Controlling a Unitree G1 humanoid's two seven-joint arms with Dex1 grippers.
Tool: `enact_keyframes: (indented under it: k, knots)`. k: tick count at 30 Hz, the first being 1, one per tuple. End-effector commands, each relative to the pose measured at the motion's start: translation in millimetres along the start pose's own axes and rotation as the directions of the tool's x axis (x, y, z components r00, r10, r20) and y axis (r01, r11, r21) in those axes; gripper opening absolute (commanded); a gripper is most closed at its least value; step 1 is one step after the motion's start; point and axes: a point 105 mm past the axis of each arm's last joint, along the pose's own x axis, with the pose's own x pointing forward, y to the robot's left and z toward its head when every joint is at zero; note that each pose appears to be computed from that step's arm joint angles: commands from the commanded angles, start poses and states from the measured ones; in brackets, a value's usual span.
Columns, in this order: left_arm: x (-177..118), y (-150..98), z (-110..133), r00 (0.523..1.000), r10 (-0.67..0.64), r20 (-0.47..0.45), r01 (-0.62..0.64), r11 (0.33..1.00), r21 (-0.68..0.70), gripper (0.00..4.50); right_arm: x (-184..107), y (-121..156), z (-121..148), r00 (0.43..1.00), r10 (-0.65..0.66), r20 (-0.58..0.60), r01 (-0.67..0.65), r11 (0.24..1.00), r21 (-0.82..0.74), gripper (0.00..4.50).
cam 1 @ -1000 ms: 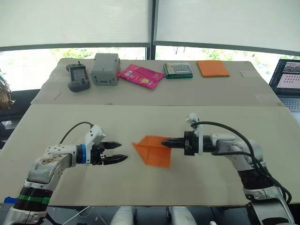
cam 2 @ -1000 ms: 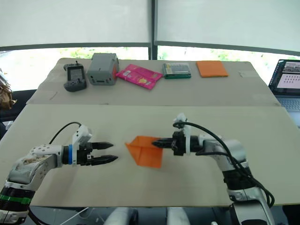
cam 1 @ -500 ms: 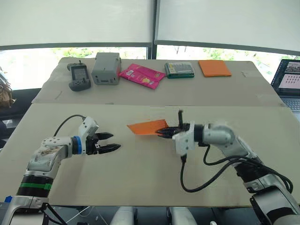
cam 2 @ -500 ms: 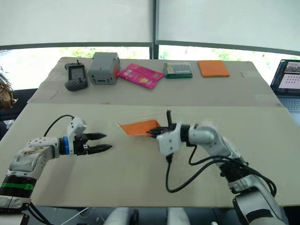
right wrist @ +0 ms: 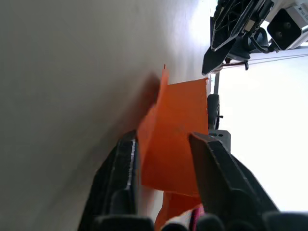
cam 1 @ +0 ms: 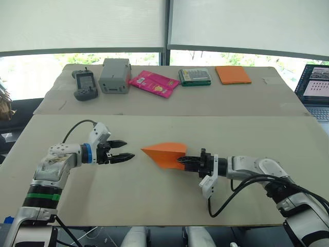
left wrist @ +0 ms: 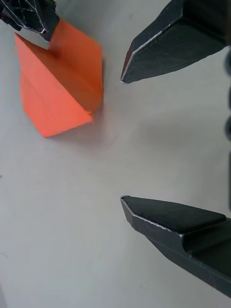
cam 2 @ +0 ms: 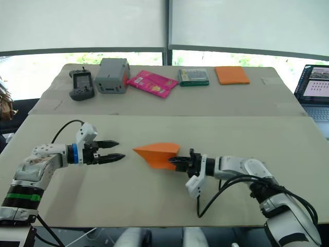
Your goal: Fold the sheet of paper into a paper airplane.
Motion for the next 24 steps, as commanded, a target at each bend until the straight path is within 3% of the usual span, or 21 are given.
enact_keyframes:
  k: [1, 4, 9, 12, 14, 15, 17, 20, 22, 24]
  knots:
    - [1.3, -6.0, 6.4, 0.999, -0.031, 0.019, 0.031, 0.999, 0.018, 3.92, -13.3, -16.1, -1.8, 1.0, -0.019, 0.008, 0.019, 1.0, -0.018, 3.36]
    - [2.7, -19.2, 8.9, 0.994, -0.108, 0.033, 0.108, 0.994, -0.011, 3.92, -28.0, -28.4, -6.0, 1.0, -0.019, -0.016, 0.018, 1.0, -0.019, 4.44]
    - [1.1, -33.7, 12.9, 0.982, -0.179, 0.056, 0.182, 0.982, -0.046, 3.92, -39.3, -64.6, -11.2, 0.995, -0.09, -0.05, 0.092, 0.994, 0.049, 4.48]
    - [0.1, -32.3, 13.8, 0.984, -0.17, 0.061, 0.173, 0.984, -0.046, 3.92, -33.8, -83.7, -23.9, 0.985, -0.124, -0.118, 0.146, 0.967, 0.211, 3.66]
    - [-0.4, -32.6, 13.1, 0.984, -0.17, 0.058, 0.173, 0.984, -0.047, 3.92, -25.8, -86.4, -35.0, 0.979, -0.109, -0.171, 0.168, 0.908, 0.383, 2.95]
    - [-0.7, -33.2, 12.7, 0.984, -0.171, 0.057, 0.174, 0.984, -0.047, 3.92, -22.5, -85.5, -40.2, 0.976, -0.093, -0.196, 0.177, 0.862, 0.474, 2.58]
    - [-3.1, -34.8, 9.4, 0.985, -0.17, 0.039, 0.172, 0.985, -0.035, 3.92, -10.6, -68.7, -45.5, 0.977, 0.019, -0.214, 0.146, 0.671, 0.727, 1.86]
    - [-7.0, -37.3, 5.6, 0.986, -0.165, 0.03, 0.166, 0.985, -0.037, 3.92, 5.4, -60.7, -39.1, 0.98, 0.062, -0.187, 0.143, 0.424, 0.894, 0.83]
    - [-9.6, -39.2, 4.0, 0.986, -0.162, 0.027, 0.163, 0.986, -0.042, 3.92, 16.0, -57.5, -33.2, 0.983, 0.079, -0.167, 0.129, 0.35, 0.928, 0.1]
    - [-10.8, -40.2, 1.6, 0.988, -0.153, 0.02, 0.154, 0.987, -0.043, 3.92, 25.0, -56.1, -33.9, 0.982, 0.077, -0.175, 0.144, 0.307, 0.941, 0.05]
